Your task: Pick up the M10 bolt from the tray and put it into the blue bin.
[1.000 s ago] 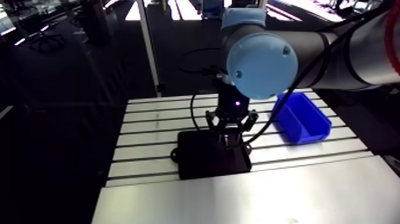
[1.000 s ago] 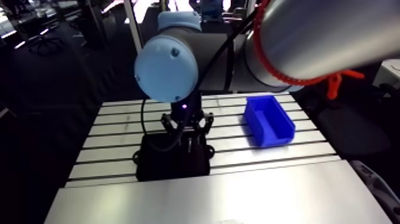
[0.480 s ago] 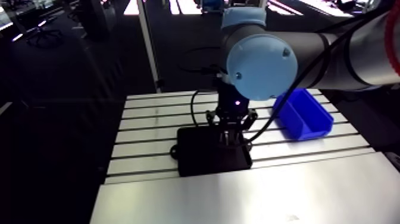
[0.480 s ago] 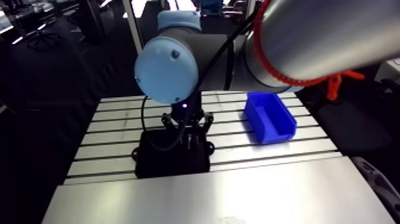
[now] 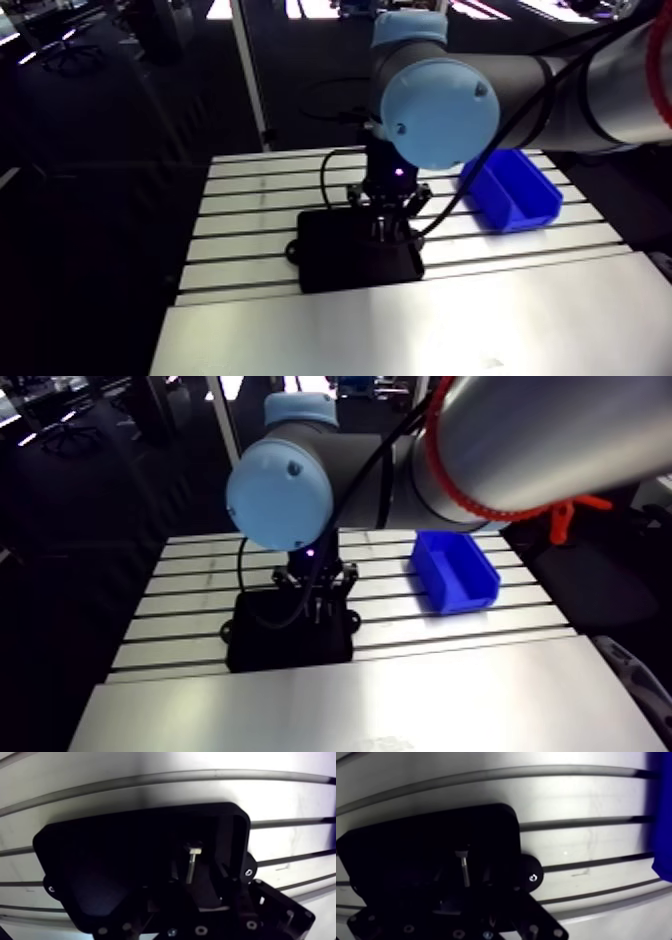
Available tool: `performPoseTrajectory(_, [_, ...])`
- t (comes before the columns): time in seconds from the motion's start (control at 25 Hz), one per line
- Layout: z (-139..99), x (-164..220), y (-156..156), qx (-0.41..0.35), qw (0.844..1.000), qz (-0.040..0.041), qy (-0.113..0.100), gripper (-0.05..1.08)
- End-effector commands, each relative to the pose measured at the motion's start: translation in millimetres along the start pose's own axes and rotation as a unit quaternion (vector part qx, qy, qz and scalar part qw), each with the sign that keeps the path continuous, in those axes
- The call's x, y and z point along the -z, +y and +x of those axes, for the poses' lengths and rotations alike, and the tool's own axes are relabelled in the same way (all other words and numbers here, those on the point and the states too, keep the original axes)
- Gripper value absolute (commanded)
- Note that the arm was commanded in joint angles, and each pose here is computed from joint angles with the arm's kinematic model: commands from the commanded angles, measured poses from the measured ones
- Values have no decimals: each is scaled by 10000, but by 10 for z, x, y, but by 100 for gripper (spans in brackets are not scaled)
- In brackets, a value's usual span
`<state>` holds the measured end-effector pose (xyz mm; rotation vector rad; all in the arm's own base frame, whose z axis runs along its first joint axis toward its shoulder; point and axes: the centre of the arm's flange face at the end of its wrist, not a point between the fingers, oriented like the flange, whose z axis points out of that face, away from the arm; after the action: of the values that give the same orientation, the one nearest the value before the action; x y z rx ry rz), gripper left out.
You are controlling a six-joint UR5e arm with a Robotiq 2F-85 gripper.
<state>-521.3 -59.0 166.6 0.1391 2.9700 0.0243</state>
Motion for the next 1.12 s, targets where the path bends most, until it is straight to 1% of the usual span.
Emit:
performPoseTrajectory(0.04, [-5, -24, -1, -6, 10000, 1, -18, 59])
performPoseTrajectory(0.56, [-4, -23, -2, 2, 10000, 8, -10, 71])
performPoseTrajectory(0.76, [-13, -34, -1, 2, 10000, 1, -18, 72])
performPoseTrajectory(1.04, [-19, -40, -8, 41, 10000, -8, -25, 77])
performPoseTrajectory(1.12, [-12, -33, -7, 47, 10000, -9, 13, 77])
